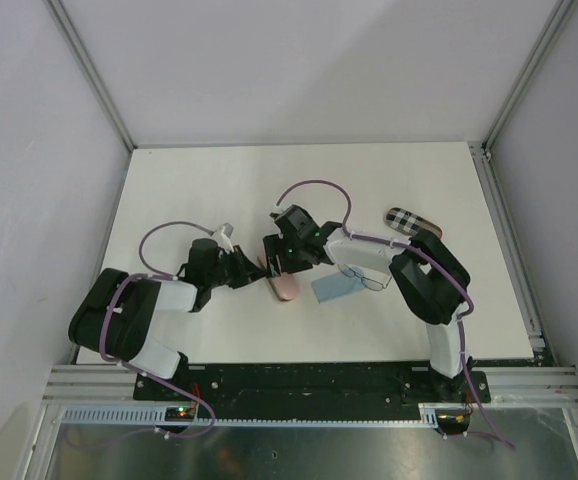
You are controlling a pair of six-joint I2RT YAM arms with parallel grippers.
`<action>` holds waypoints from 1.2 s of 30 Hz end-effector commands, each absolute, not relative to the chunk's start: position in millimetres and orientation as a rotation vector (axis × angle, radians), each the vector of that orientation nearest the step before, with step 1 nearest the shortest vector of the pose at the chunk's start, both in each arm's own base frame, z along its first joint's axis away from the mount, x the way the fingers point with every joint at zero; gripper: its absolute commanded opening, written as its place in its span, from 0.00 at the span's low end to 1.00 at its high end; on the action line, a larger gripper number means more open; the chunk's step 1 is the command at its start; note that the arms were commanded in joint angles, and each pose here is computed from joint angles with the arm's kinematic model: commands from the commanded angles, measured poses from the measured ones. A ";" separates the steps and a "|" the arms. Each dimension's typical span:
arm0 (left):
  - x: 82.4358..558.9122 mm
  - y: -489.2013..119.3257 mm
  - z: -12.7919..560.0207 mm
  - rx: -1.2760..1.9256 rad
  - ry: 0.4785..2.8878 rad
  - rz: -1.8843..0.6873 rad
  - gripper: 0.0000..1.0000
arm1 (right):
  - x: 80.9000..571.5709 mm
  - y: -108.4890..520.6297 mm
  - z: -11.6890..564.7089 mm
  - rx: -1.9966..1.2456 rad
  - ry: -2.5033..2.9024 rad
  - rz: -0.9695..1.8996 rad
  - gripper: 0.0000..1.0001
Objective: Organize the sunglasses
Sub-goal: Open the case with the sunglasses at the center of the board.
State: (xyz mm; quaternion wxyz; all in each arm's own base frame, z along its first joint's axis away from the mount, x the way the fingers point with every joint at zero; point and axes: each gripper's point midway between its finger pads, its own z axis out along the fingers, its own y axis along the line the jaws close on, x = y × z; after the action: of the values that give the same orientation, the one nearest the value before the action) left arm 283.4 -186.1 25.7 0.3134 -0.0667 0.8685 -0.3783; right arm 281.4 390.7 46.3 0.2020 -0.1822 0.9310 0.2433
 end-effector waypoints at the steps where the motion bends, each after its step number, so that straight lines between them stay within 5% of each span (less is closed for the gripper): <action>1: 292.5 -186.5 28.4 -0.149 2.264 -0.987 0.11 | 271.8 402.6 79.1 -0.451 2.553 0.896 0.52; 14: 285.2 -184.1 17.3 -0.136 2.295 -0.971 0.00 | 260.0 400.6 112.6 -0.371 2.390 1.482 0.51; 27: 279.7 -180.6 14.4 -0.128 2.300 -0.954 0.00 | 241.3 404.1 147.4 -0.420 2.183 1.755 0.50; 36: 278.3 -179.0 21.9 -0.110 2.288 -0.943 0.00 | 239.5 400.1 120.8 -0.365 2.204 1.770 0.49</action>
State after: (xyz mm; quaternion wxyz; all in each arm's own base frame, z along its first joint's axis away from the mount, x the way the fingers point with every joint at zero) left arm 280.9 -185.4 23.5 0.3162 -0.0535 0.8678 -0.3795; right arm 256.3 385.3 91.4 0.1439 -0.0702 0.8163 0.5550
